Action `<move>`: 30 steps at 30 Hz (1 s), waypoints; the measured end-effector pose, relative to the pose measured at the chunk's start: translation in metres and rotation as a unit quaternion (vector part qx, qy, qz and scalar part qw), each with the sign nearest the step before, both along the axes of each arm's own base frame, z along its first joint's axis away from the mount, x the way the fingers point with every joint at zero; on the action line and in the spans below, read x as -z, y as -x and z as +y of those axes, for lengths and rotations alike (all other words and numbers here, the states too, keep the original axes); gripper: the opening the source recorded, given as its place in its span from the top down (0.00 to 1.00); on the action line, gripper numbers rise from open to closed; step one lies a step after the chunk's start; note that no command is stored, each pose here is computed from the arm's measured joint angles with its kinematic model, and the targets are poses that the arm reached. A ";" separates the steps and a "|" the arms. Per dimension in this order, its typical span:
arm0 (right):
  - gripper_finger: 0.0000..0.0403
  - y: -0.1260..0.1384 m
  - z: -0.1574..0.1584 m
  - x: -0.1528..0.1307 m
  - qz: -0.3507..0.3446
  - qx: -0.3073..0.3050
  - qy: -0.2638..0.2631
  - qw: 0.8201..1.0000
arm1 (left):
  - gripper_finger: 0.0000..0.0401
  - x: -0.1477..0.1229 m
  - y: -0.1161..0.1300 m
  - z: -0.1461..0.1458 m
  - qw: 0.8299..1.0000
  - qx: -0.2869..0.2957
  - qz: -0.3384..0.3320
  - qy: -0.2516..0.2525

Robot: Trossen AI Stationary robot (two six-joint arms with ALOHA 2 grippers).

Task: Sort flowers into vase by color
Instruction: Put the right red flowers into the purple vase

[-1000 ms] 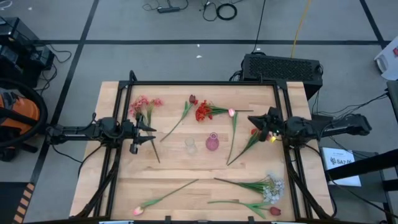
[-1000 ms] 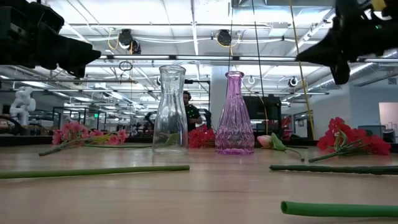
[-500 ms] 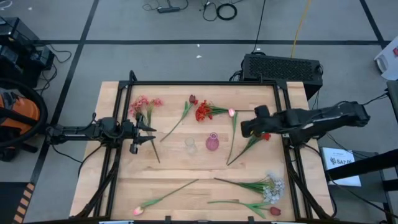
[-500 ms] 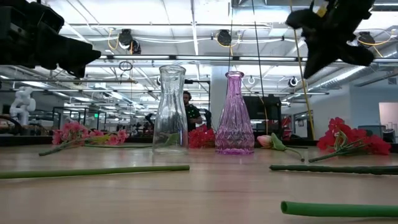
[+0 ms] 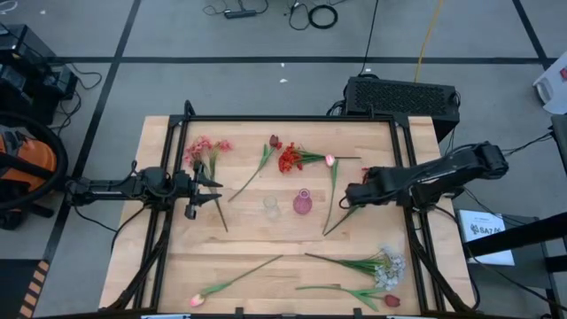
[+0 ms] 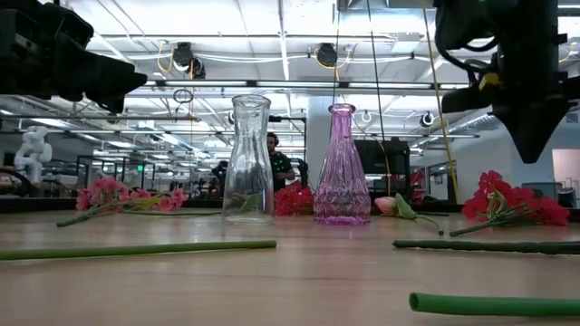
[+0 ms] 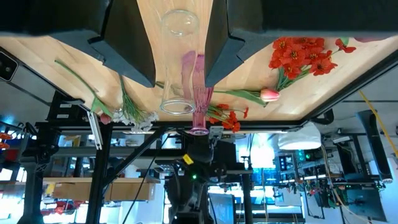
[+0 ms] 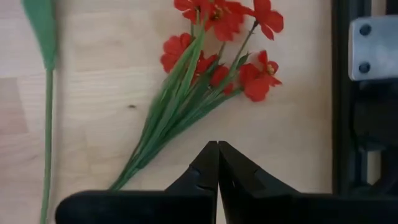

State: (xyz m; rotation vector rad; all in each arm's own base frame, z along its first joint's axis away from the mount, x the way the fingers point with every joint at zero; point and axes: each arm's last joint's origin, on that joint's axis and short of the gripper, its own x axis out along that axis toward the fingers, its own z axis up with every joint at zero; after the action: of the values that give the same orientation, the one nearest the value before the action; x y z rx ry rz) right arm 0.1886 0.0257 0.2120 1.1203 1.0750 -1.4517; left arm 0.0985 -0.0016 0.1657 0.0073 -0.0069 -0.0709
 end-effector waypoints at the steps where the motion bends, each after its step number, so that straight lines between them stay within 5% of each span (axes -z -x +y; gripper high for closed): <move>1: 0.99 -0.001 0.000 0.002 0.003 0.007 0.001 1.000 | 0.64 0.000 0.000 0.000 1.000 0.000 0.000 0.000; 20: 0.59 -0.028 0.004 0.028 -0.029 0.105 0.007 0.994 | 0.64 0.000 0.000 0.000 1.000 0.000 0.000 0.000; 30: 0.54 -0.041 0.006 0.046 -0.021 0.113 -0.012 0.993 | 0.64 0.000 0.000 0.000 1.000 0.000 0.000 0.000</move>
State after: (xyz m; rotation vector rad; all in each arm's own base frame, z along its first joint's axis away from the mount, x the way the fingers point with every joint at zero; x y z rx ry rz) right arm 0.2298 0.0319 0.1663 1.3191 0.9622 -1.5859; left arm 0.0985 -0.0016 0.1657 0.0073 -0.0069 -0.0709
